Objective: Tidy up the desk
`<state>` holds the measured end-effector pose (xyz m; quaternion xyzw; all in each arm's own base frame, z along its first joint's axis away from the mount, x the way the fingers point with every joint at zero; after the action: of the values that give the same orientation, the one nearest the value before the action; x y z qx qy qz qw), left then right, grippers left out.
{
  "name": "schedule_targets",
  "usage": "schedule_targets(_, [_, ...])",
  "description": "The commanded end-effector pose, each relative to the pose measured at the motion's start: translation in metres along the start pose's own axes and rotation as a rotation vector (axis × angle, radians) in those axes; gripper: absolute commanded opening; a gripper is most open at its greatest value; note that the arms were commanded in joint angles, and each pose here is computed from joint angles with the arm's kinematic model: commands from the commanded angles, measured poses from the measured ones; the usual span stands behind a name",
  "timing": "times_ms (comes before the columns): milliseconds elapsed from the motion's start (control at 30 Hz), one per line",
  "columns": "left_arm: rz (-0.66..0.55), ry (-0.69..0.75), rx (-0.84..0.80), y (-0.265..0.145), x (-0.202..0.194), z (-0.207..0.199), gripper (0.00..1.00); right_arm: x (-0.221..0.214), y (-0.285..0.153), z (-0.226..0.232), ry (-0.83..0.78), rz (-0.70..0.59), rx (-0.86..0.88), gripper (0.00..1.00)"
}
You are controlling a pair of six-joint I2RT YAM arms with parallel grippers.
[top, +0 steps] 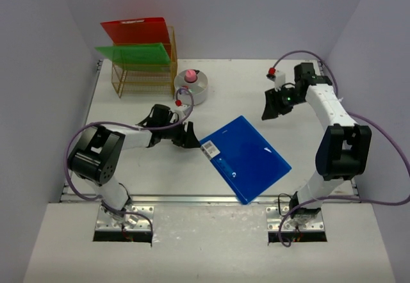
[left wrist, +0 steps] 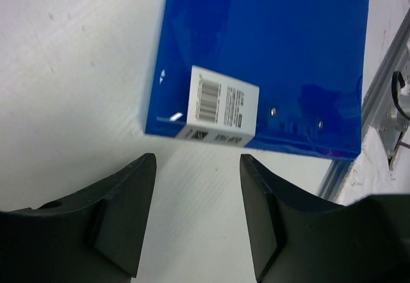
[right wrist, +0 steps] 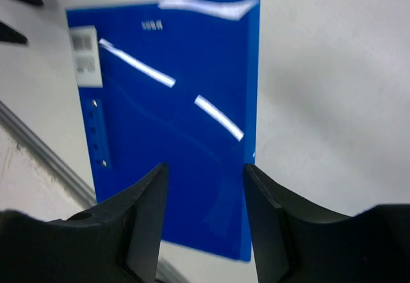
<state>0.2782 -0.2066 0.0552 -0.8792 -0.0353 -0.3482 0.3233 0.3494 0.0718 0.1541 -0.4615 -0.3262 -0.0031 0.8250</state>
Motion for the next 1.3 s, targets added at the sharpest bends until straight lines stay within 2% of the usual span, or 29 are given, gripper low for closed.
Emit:
schedule_targets(0, [-0.086, 0.111, -0.025, 0.009, 0.044, 0.002, 0.53, -0.077, -0.004, 0.000, 0.166, 0.244, 0.030, 0.49])
schedule_targets(200, [-0.025, 0.114, -0.028, 0.030, 0.050, 0.018, 0.53, -0.120, -0.004, -0.011, 0.238, 0.377, -0.004, 0.46])
schedule_targets(433, [0.106, 0.114, -0.084, 0.059, 0.031, 0.024, 0.49, -0.152, -0.009, -0.025, 0.283, 0.487, -0.051, 0.44])
schedule_targets(600, [0.154, 0.129, -0.226, 0.059, 0.020, -0.003, 0.41, -0.175, -0.005, -0.025, 0.295, 0.563, -0.055, 0.44])
schedule_targets(767, [0.192, 0.179, -0.353, 0.052, 0.013, -0.034, 0.34, -0.182, 0.002, -0.025, 0.316, 0.584, -0.043, 0.43])
schedule_targets(900, [0.229, 0.183, -0.447, 0.045, 0.004, -0.054, 0.24, -0.179, 0.004, -0.025, 0.324, 0.573, -0.033, 0.43])
schedule_targets(1067, [0.195, 0.180, -0.536, 0.030, 0.015, -0.076, 0.08, -0.178, 0.004, -0.024, 0.320, 0.558, -0.028, 0.43])
schedule_targets(1200, [0.176, 0.165, -0.557, 0.024, 0.024, -0.090, 0.08, -0.181, 0.007, -0.022, 0.331, 0.556, -0.014, 0.43])
schedule_targets(1267, [0.183, 0.134, -0.551, 0.026, 0.023, -0.093, 0.13, -0.183, 0.008, -0.021, 0.338, 0.556, -0.009, 0.43])
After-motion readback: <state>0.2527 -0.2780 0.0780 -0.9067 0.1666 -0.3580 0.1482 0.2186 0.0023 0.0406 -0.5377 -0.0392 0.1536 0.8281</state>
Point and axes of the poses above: each gripper's point midway between its finger pads, its own y axis out along the fingers, its own z axis along the line the jaws close on, x = y × z, the point moved 3 cm from there along -y, back along the fingers, and after that the axes turned 4 degrees about y, right-handed, at the moved point
